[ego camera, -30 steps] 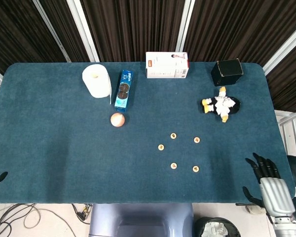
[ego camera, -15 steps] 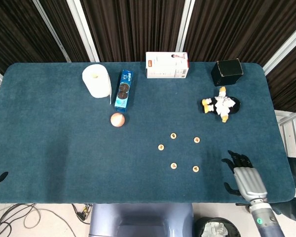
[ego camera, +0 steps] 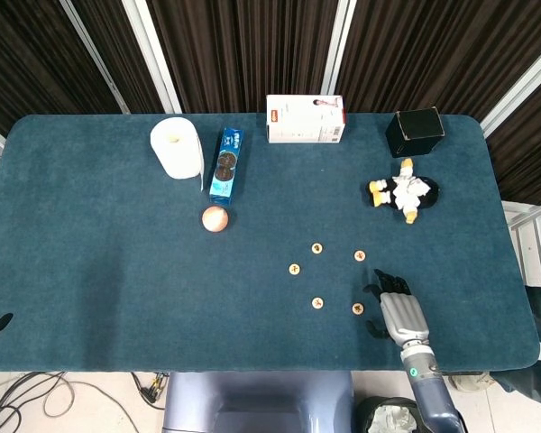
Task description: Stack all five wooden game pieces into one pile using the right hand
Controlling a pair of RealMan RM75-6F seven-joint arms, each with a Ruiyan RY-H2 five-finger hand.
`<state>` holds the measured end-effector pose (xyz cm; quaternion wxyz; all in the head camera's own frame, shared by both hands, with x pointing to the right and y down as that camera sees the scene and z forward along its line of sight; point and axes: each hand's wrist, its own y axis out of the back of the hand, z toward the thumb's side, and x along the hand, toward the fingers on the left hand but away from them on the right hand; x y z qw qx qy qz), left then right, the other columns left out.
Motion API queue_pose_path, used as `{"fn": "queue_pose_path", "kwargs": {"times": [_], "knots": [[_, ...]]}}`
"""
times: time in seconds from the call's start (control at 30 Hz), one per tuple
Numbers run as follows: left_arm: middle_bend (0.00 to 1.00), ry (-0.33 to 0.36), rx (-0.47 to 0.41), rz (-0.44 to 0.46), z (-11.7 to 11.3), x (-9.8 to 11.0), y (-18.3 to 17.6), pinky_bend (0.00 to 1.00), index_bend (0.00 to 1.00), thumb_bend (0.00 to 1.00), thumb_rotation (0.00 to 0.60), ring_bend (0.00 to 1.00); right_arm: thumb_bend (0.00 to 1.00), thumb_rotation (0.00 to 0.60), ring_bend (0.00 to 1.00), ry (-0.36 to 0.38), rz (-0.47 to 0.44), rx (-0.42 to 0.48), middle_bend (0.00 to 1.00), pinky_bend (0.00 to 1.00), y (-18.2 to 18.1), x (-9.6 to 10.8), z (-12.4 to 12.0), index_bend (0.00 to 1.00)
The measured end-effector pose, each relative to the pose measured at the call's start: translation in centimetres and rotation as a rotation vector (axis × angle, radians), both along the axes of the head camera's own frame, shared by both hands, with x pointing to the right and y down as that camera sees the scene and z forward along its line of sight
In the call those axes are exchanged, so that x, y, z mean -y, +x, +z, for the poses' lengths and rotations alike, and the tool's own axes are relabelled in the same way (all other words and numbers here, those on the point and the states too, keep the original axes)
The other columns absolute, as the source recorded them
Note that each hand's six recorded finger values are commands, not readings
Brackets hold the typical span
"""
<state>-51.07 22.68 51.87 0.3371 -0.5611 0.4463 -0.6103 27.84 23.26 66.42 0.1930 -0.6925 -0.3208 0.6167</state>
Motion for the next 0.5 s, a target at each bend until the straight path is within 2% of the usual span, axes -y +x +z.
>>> {"fn": "queue_pose_path", "kwargs": {"times": [0.23, 0.5], "knots": [[0.0, -0.002, -0.001, -0.003, 0.0, 0.0, -0.1, 0.0, 0.03, 0.11, 0.6, 0.0, 0.41, 0.6, 0.0, 0.007, -0.003, 0.007, 0.0, 0.0, -0.7, 0.0, 0.8, 0.41], [0.0, -0.004, 0.001, -0.006, 0.0, 0.0, -0.1, 0.0, 0.03, 0.11, 0.6, 0.0, 0.41, 0.6, 0.0, 0.025, 0.003, 0.02, 0.0, 0.0, -1.1, 0.0, 1.4, 0.43]]}}
